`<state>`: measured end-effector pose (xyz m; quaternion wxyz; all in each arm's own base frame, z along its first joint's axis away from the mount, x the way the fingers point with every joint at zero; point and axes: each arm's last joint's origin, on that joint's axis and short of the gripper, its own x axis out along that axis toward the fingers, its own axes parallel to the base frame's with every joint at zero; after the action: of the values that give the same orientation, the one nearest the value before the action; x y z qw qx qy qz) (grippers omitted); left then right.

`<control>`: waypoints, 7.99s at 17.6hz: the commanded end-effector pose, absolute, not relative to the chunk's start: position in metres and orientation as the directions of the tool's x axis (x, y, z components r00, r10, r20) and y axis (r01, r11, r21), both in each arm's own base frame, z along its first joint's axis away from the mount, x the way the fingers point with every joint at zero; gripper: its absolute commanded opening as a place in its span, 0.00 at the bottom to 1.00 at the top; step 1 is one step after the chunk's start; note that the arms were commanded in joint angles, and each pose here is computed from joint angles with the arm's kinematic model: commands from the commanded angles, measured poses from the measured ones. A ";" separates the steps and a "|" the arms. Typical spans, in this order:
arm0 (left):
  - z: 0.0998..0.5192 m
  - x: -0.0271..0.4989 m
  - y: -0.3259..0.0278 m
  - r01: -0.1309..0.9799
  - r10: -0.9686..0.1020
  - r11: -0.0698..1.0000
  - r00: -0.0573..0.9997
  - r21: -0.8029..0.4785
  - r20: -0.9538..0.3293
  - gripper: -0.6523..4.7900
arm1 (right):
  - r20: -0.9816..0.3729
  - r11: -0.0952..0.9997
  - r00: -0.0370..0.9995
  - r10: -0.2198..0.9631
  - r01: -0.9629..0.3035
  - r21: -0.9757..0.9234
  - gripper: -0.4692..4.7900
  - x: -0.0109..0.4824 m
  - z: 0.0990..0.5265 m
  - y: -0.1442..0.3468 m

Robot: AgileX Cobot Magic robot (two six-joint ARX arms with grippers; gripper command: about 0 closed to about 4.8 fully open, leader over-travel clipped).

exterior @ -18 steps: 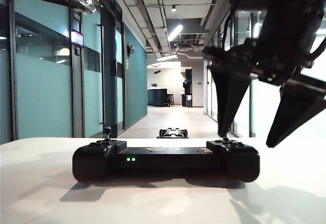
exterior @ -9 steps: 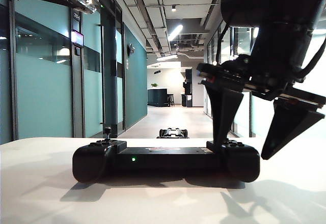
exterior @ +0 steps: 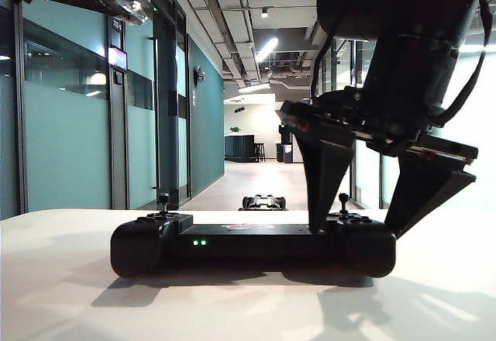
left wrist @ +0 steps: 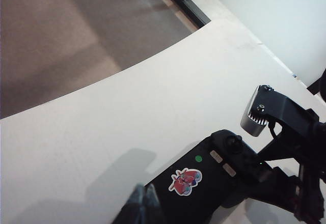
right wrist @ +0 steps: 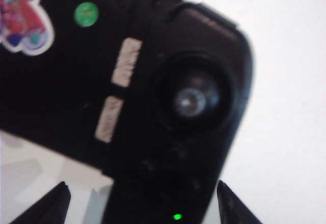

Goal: Push the left joystick on the remote control sitting on the white table forward to make the robot dog walk in a straight line until it approaches the door.

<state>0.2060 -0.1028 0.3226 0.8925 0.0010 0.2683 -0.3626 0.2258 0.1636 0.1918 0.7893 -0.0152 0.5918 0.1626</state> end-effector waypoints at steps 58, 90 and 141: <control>0.185 0.237 -0.127 0.848 -0.787 0.458 0.247 -0.267 -0.565 0.11 | -0.982 0.997 0.167 0.082 0.000 0.083 0.46 0.223 0.176 0.160; 0.157 0.257 -0.137 0.839 -0.789 0.476 0.275 -0.263 -0.549 0.11 | -0.983 0.997 0.166 0.082 -0.005 0.083 0.46 0.223 0.176 0.160; 0.342 0.183 -0.093 0.641 -0.647 0.754 0.687 -0.144 -0.330 0.11 | -0.950 0.990 0.280 0.140 -0.056 0.130 0.69 0.224 0.231 0.159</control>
<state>0.1842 -0.0938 0.3395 0.9174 -0.0071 0.1884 -0.3506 0.2253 0.1594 0.2214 0.7951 0.0360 0.6028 0.0567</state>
